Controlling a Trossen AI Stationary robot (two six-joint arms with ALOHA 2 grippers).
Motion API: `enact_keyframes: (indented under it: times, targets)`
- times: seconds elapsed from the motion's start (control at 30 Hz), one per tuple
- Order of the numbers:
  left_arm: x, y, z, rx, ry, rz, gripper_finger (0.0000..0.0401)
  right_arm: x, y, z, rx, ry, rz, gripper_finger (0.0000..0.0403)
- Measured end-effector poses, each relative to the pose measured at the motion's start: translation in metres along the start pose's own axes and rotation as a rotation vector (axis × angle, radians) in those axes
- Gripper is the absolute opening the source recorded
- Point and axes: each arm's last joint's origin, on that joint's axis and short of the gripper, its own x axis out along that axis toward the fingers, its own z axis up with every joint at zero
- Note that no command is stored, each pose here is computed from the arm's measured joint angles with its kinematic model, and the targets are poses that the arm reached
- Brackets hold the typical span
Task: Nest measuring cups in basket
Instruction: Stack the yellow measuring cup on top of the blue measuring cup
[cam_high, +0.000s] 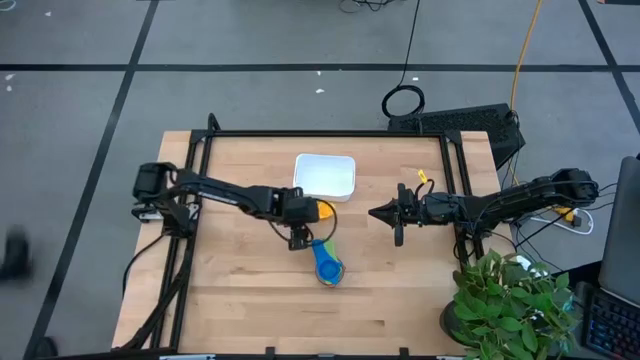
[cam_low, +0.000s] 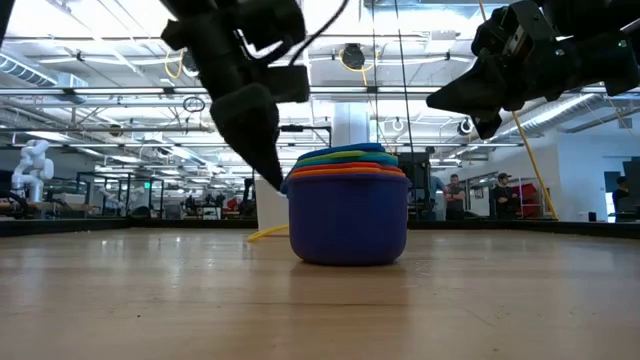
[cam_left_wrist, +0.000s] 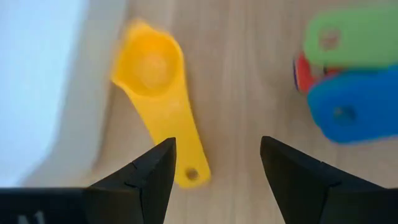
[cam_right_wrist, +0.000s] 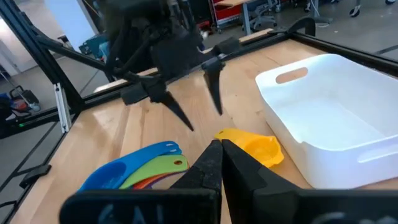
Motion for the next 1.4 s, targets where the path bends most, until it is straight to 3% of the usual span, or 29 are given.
enact_keyframes:
  times: [0.13, 0.27, 0.47, 0.73, 0.97, 1.1, 1.4]
  targets:
    - [0.001, 0.011, -0.001, -0.057, -0.074, 0.006, 0.0234, 0.000, 0.000, -0.001, 0.006, 0.005, -0.002, 0.0000]
    - [0.015, 0.019, -0.005, -0.093, -0.028, -0.017, 0.0246, 0.000, 0.000, -0.001, 0.018, 0.008, -0.004, 0.0000]
    - [0.036, 0.026, -0.016, -0.133, 0.080, -0.007, 0.0297, 0.000, 0.000, -0.001, 0.028, 0.009, -0.005, 0.0000]
    - [0.045, 0.027, -0.017, -0.172, 0.090, 0.003, 0.0332, 0.000, 0.000, -0.001, 0.028, 0.011, -0.006, 0.0000]
    - [0.045, 0.028, -0.019, -0.205, 0.105, 0.017, 0.0255, 0.000, -0.001, -0.002, 0.025, 0.020, -0.010, 0.0000]
    - [0.045, 0.027, -0.018, -0.205, 0.101, -0.031, 0.0208, 0.000, -0.001, -0.002, 0.025, 0.025, -0.011, 0.0000]
    - [0.049, 0.026, -0.020, -0.196, 0.123, -0.049, 0.0146, 0.000, -0.001, -0.002, 0.022, 0.025, -0.011, 0.0000]
